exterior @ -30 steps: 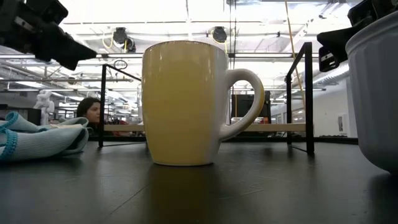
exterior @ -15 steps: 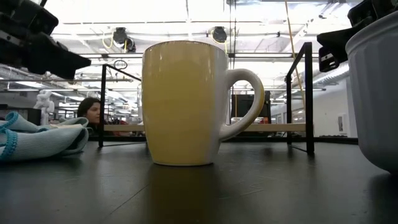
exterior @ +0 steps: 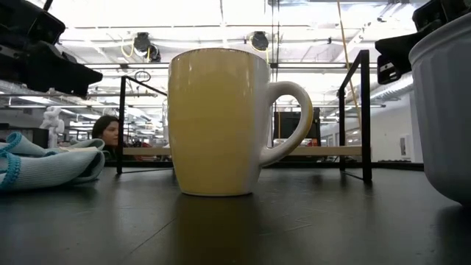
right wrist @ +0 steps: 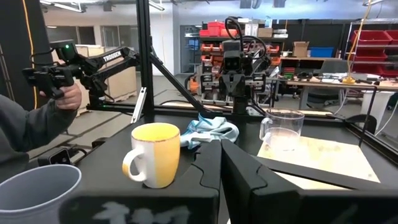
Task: Stack small to large cups/mugs on shelf
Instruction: Put the gray mug on the shelf
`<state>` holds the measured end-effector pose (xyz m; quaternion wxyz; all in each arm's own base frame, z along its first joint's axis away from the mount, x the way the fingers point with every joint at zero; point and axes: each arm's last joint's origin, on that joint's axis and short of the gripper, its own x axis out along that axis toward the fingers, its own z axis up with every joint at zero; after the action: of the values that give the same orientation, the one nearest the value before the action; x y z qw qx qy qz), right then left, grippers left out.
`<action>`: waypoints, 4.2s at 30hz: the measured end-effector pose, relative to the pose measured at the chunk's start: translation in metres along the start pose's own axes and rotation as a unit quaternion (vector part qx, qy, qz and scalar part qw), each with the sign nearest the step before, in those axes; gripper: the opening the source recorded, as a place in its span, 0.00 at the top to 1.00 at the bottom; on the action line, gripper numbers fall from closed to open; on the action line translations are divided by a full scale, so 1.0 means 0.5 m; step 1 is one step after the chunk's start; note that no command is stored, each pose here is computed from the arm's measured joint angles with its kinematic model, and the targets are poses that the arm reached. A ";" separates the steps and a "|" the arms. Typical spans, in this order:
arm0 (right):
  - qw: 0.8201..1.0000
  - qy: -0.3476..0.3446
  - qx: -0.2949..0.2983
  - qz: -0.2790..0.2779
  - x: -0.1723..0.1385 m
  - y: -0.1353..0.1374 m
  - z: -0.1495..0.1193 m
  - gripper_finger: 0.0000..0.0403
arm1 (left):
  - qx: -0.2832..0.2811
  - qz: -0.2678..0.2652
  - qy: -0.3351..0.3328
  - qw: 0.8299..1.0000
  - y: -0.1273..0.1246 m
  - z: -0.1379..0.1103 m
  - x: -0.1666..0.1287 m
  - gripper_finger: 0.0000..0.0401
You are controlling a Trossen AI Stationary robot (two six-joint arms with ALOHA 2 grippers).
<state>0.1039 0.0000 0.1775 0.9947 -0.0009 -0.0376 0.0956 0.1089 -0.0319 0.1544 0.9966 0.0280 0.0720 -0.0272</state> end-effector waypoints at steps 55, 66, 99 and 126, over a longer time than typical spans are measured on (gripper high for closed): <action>0.982 0.069 0.016 0.175 0.185 0.080 0.112 0.89 | 0.019 0.003 0.036 0.999 0.001 -0.013 -0.001 0.99; 0.973 0.096 0.049 0.206 0.235 0.114 0.148 0.56 | 0.021 0.003 0.036 0.999 0.001 -0.013 -0.001 0.99; 0.906 0.389 0.129 0.107 0.336 0.196 0.085 0.43 | 0.020 0.003 0.036 0.999 0.001 -0.013 -0.001 0.99; 0.870 0.465 0.127 0.104 0.348 0.235 0.006 0.43 | 0.021 0.003 0.033 0.999 0.001 -0.013 0.000 0.99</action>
<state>0.2516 0.1484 0.1922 0.8729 0.0768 0.4423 0.1909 0.1078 -0.0312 0.1480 0.9930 0.0495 0.1045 -0.0252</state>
